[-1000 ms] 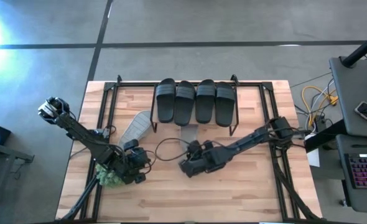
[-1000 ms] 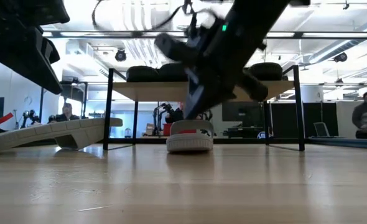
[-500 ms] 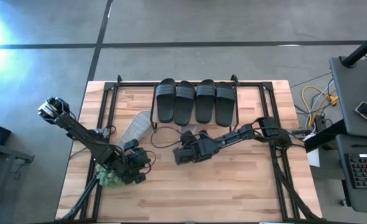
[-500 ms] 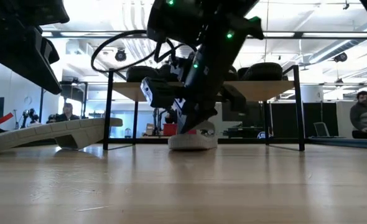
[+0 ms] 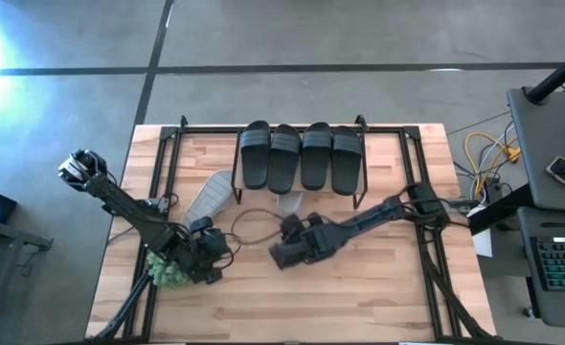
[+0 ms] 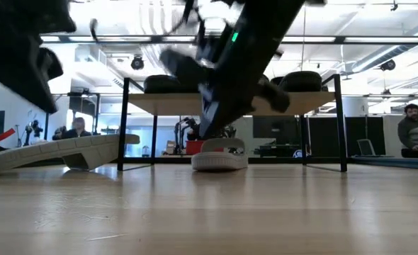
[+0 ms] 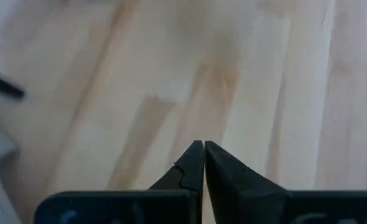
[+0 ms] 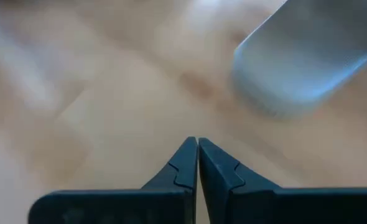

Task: Pick and place slides into the shelf
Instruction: Put the gray slipper under the shelf

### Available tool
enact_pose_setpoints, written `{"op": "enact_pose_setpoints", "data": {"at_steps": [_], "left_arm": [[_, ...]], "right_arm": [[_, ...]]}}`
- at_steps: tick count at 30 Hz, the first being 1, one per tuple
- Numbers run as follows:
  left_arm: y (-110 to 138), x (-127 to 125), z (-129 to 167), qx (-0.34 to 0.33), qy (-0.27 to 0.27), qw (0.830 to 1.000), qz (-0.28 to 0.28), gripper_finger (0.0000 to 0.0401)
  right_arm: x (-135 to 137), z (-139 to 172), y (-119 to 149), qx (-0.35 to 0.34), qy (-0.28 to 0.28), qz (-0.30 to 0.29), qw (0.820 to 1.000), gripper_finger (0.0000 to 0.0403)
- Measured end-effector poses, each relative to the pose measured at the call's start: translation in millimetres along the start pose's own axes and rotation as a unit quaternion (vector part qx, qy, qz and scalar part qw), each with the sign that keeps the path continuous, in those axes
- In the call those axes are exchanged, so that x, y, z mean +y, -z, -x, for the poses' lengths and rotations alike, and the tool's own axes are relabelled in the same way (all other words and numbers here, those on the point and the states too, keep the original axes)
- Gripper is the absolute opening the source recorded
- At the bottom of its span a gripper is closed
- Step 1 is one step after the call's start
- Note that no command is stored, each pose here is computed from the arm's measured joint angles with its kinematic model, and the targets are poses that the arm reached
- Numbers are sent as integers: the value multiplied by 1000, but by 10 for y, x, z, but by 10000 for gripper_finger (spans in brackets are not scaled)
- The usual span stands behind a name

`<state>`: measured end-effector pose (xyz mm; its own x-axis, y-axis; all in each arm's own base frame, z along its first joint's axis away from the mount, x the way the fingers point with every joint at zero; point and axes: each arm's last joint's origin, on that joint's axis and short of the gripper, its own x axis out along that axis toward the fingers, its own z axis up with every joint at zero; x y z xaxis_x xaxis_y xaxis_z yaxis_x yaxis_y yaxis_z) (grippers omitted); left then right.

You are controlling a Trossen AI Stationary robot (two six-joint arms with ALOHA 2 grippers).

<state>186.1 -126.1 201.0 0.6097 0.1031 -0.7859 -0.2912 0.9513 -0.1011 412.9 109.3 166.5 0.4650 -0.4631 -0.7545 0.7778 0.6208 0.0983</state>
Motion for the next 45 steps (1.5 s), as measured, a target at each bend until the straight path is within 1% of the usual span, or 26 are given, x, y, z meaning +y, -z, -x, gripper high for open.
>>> {"op": "enact_pose_setpoints", "data": {"at_steps": [2, 5, 8, 10, 12, 14, 16, 20, 26, 28, 31, 35, 37, 40, 45], "left_arm": [[13, 46, 23, 23, -20, 999, 19, 0], [-40, 144, 193, 26, -67, 996, 48, 0], [-119, 267, 382, 23, -124, 992, 32, 14], [-170, 368, 491, 20, -162, 986, 22, 36], [-231, 462, 574, 14, -182, 983, 29, 65], [-261, 547, 587, 16, -194, 980, 38, 96], [-284, 600, 565, 26, -189, 981, 34, 125], [-254, 619, 393, 73, -205, 976, -24, 164], [-221, 506, 47, 121, -265, 954, -70, 192], [-239, 487, -73, 138, -282, 947, -72, 196], [-273, 494, -262, 179, -299, 935, -60, 197], [-278, 576, -477, 232, -318, 918, -37, 197], [-275, 613, -550, 246, -329, 911, -32, 197], [-278, 656, -622, 256, -338, 905, -25, 197], [-277, 668, -692, 257, -342, 904, -23, 197]], "right_arm": [[39, 151, 32, 23, -28, 10, 999, 9], [83, 373, 83, 44, -62, 16, 997, 10], [73, 611, 131, 35, -64, 9, 997, 25], [38, 757, 141, 39, -63, 3, 997, 44], [0, 870, 145, 43, -60, 0, 997, 67], [-44, 943, 146, 48, -52, 3, 998, 93], [-84, 1021, 146, 51, -46, -2, 998, 118], [-156, 1124, 202, 54, -21, -3, 998, 163], [-246, 1173, 290, 51, 23, -15, 998, 207], [-266, 1180, 306, 49, 32, -16, 998, 216], [-275, 1182, 307, 48, 36, -13, 998, 224], [-276, 1180, 303, 49, 36, -11, 998, 230], [-277, 1178, 304, 51, 37, -13, 998, 231], [-279, 1177, 305, 58, 37, -15, 997, 231], [-282, 1165, 295, 67, 38, -18, 997, 231]]}}
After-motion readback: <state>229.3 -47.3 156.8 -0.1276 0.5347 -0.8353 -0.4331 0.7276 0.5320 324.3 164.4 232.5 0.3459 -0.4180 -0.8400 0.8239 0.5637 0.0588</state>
